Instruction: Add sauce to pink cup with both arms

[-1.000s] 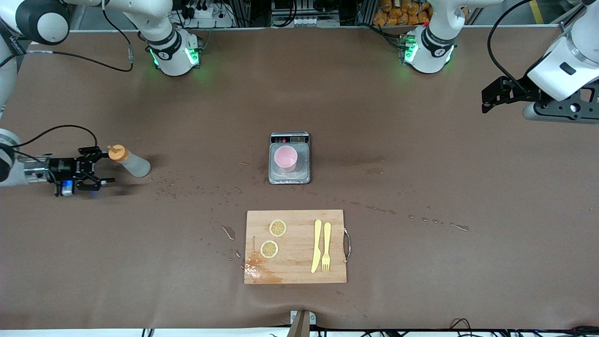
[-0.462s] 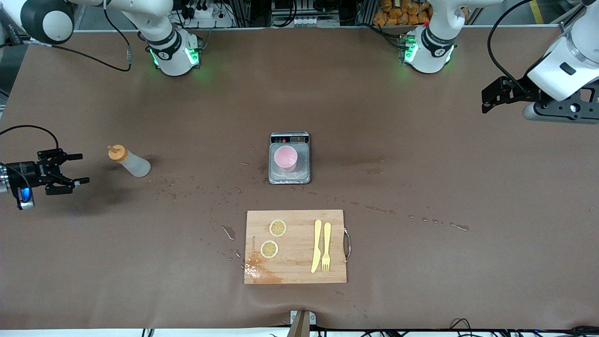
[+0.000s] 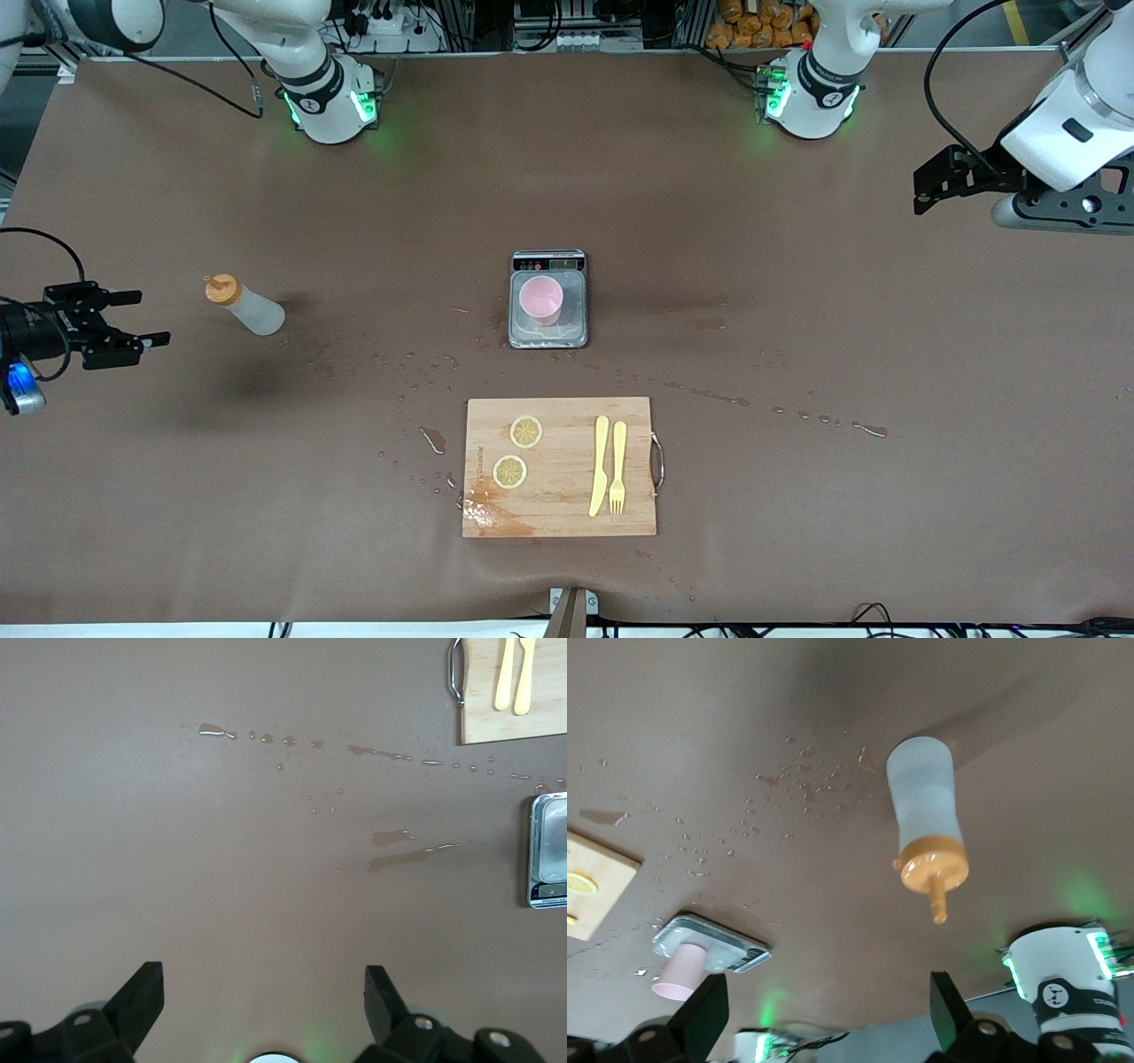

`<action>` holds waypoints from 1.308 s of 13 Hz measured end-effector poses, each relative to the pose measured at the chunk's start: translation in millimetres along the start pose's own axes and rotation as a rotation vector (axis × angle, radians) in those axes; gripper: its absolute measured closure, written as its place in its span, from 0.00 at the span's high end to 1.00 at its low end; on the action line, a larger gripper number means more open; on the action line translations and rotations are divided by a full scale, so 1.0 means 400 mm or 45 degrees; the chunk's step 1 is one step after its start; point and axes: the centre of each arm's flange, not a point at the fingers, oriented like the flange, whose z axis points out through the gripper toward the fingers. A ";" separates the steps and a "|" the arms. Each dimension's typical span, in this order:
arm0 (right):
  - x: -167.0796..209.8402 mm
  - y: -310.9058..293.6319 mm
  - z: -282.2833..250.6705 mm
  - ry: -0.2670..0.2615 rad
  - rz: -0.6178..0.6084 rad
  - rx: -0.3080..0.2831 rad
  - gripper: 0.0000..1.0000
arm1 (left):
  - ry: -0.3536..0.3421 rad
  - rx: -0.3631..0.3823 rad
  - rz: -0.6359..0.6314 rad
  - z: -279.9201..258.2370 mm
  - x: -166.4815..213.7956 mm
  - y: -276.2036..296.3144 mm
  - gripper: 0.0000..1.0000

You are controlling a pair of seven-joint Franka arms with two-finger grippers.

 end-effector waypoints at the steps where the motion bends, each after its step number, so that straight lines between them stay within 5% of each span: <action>1: -0.055 -0.054 -0.005 0.033 -0.049 -0.030 1.00 | 0.000 0.000 0.000 0.000 0.000 0.000 1.00; 5: -0.234 -0.213 -0.037 0.190 -0.207 -0.111 1.00 | 0.000 0.000 -0.001 0.000 0.000 -0.001 1.00; 7: -0.312 -0.244 -0.085 0.358 -0.251 -0.162 1.00 | 0.001 0.000 -0.002 -0.001 0.000 -0.002 1.00; 13: -0.457 -0.162 -0.147 0.643 -0.494 -0.158 1.00 | 0.002 0.000 -0.004 -0.002 0.000 -0.004 1.00; 17: -0.575 -0.169 -0.141 0.855 -0.648 -0.267 1.00 | 0.002 0.000 -0.005 -0.002 0.000 -0.006 1.00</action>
